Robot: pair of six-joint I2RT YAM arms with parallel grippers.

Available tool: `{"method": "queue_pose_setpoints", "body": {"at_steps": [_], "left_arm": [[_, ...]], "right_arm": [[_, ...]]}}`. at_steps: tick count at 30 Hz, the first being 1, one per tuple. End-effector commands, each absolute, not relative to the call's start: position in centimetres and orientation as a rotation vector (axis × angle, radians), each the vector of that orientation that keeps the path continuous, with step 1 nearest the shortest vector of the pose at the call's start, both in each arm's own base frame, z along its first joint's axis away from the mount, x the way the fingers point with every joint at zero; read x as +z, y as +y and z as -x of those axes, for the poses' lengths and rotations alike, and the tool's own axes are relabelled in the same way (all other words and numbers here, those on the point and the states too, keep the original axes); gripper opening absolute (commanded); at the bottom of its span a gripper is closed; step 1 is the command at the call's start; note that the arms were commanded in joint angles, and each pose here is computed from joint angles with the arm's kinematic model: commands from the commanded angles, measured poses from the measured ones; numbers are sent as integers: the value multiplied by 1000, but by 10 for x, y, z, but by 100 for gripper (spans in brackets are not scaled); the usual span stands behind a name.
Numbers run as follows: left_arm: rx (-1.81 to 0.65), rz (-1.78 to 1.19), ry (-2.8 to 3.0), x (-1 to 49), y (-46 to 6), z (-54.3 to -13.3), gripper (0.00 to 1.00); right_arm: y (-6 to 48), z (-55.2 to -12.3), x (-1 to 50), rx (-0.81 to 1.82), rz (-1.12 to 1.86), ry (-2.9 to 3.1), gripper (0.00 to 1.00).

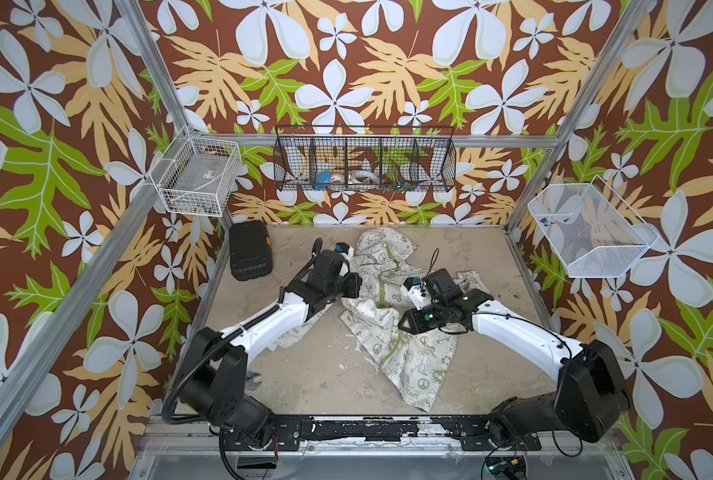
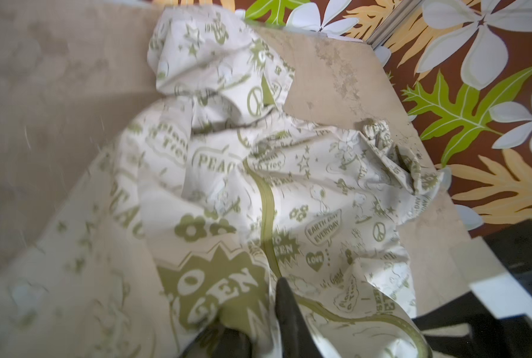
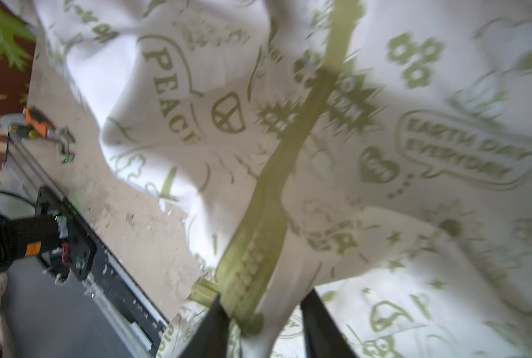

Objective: Unzip the jacket
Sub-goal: Flatten out the jacket at the center of the board.

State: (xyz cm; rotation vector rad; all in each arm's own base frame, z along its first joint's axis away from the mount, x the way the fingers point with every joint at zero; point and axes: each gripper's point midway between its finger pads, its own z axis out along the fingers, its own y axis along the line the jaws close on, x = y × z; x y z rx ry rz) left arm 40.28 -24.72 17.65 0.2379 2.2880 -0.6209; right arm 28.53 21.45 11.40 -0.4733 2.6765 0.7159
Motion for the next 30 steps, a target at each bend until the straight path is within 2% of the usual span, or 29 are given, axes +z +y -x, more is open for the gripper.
{"method": "queue_pose_setpoints", "body": {"at_steps": [1, 3, 6, 10, 13, 16, 19, 20, 23, 27, 30], "left_arm": [[-474, -394, 2498, 133, -228, -424, 49], [-436, -364, 2577, 112, -219, -451, 60], [-360, -346, 2588, 106, -210, -473, 66], [-327, -291, 2436, 138, -195, -464, 75], [-355, -236, 2300, 175, -181, -437, 79], [-442, -213, 2197, 208, -180, -402, 79], [-490, -213, 2203, 215, -194, -367, 77], [-512, -210, 2232, 210, -200, -358, 77], [-621, -162, 2345, 176, -222, -330, 75], [-698, 0, 2470, 116, -226, -306, 71], [-573, 31, 2503, 90, -218, -304, 70]], "right_arm": [[191, -316, 106, 673, 371, 2726, 71], [179, -334, 103, 642, 303, 2747, 76], [159, -346, 112, 477, 251, 2750, 82], [140, -329, 127, 395, 186, 2705, 98], [133, -311, 132, 399, 143, 2693, 98], [128, -296, 138, 422, 72, 2670, 93], [132, -281, 132, 598, -93, 2579, 66], [135, -273, 122, 665, -153, 2575, 62], [137, -241, 78, 770, -303, 2650, 60], [128, -218, 50, 740, -365, 2711, 66], [122, -213, 44, 707, -371, 2715, 66]]}}
